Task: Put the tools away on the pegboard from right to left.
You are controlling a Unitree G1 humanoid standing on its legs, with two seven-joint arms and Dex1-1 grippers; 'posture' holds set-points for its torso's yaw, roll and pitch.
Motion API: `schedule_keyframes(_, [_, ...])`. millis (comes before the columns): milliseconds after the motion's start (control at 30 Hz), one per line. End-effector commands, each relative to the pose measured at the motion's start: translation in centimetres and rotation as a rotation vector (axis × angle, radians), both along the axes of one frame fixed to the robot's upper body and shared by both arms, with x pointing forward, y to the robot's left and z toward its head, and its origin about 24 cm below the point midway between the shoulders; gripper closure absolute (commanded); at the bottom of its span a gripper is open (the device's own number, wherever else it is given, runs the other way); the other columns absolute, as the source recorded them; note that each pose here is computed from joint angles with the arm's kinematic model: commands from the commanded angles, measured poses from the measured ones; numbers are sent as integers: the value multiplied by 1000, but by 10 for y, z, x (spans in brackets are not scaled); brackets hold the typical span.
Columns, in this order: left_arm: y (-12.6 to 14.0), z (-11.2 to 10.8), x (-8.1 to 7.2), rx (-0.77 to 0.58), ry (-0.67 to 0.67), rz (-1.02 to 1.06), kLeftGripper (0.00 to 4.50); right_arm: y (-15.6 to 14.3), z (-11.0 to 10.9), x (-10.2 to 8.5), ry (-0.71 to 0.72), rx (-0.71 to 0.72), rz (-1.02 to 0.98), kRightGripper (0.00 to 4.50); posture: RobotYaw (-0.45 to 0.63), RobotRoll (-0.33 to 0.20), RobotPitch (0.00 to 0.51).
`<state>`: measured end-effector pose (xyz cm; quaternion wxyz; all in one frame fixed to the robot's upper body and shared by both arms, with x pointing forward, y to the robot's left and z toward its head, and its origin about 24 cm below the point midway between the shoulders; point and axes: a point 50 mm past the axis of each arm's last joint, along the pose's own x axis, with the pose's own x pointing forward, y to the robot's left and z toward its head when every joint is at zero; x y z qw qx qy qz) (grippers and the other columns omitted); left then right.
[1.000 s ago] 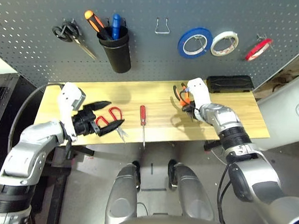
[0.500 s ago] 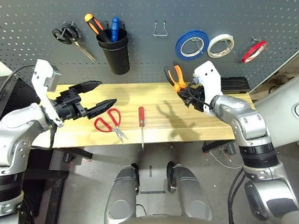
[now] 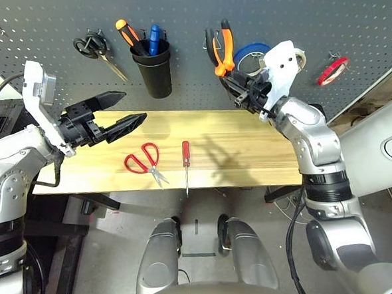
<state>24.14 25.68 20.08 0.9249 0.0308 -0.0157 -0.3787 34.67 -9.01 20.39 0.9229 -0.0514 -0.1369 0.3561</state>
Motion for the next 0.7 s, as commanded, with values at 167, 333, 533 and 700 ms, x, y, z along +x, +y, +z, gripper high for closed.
schedule_keyframes(167, [-2,3,0,7,8,-14,0,14,23,16,-207,9,-79,3741,66,0,127])
schedule_keyframes(333, [-4,4,0,9,10,-22,0,26,32,28,-310,-18,-138,3741,76,0,131])
schedule_keyframes(533, [-7,4,-1,14,17,-28,0,39,34,39,-333,-9,-170,3741,81,0,135])
schedule_keyframes(700, [-8,5,-2,18,19,-32,0,47,31,44,-339,-27,-194,3741,88,0,143])
